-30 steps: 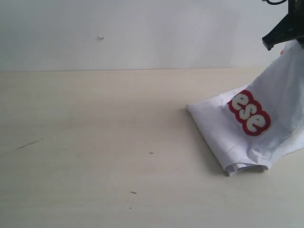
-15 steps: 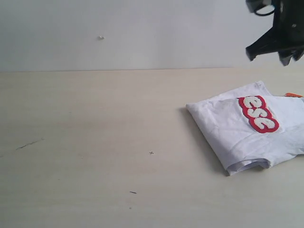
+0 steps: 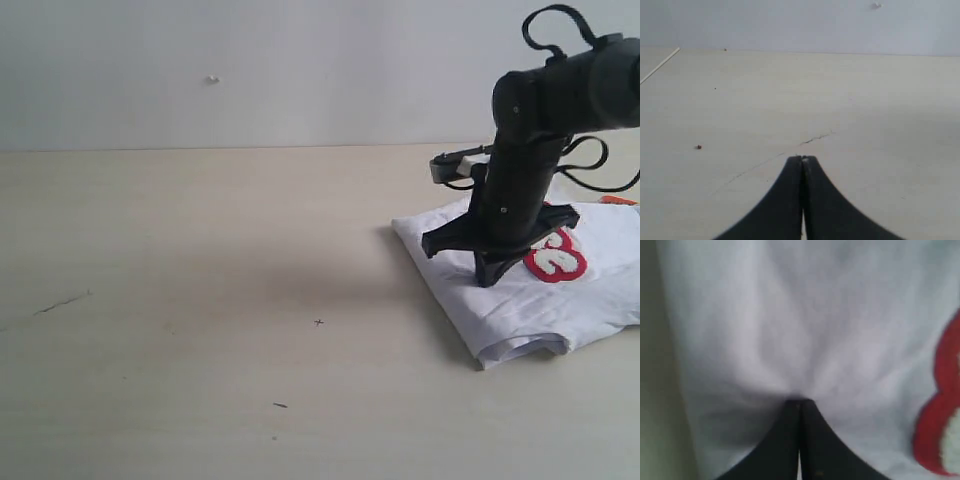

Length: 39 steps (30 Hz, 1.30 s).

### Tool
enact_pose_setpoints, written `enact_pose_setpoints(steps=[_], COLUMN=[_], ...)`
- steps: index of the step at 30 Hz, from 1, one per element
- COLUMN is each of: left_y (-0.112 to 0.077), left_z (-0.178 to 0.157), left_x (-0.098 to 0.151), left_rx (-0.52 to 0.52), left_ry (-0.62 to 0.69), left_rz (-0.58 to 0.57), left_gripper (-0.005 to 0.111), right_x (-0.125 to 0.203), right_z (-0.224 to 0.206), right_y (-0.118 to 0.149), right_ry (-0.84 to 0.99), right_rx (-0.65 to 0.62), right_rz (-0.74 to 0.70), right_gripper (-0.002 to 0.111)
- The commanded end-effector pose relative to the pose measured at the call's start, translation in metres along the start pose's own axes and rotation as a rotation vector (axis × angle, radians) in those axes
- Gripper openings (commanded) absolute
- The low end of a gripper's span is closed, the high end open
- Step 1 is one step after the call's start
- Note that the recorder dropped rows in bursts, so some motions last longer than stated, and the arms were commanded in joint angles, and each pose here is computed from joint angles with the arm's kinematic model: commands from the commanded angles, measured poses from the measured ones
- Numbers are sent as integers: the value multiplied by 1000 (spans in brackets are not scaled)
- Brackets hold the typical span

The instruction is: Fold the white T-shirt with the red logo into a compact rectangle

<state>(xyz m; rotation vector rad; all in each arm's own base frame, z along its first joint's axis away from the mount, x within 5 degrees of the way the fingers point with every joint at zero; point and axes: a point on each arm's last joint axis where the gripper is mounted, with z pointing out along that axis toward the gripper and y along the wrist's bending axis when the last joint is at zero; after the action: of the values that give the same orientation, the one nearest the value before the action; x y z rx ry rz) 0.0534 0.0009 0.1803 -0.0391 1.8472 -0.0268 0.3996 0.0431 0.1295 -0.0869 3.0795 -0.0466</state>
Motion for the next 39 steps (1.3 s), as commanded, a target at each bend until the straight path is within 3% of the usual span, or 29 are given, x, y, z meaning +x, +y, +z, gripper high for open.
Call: enact_pose_setpoints(steps=[1, 6, 16, 20, 23, 25, 30, 39], left_y=[0, 0, 0, 0, 0, 0, 0, 0], left_z=[0, 0, 0, 0, 0, 0, 0, 0], left_x=[-1, -1, -1, -1, -1, -1, -1, -1], left_rx=[0, 0, 0, 0, 0, 0, 0, 0], left_ry=[-12, -12, -12, -12, -12, -12, -12, -12], left_rz=[-3, -3, -3, -3, -3, -3, -3, -3], left_gripper=[0, 0, 0, 0, 0, 0, 0, 0], right_x=[-2, -5, -13, -20, -23, -23, -25, 3], right_z=[31, 44, 20, 3, -29, -52, -88, -77], right_y=[17, 56, 131, 136, 133, 120, 53, -82], right_ry=[12, -57, -159, -179, -214, -250, -265, -135], right_rx=[-111, -133, -291, -324, -314, -277, -103, -39], right_rz=[-4, -69, -226, -222, -260, -243, -97, 191], right_gripper=[0, 0, 2, 19, 42, 51, 51, 51])
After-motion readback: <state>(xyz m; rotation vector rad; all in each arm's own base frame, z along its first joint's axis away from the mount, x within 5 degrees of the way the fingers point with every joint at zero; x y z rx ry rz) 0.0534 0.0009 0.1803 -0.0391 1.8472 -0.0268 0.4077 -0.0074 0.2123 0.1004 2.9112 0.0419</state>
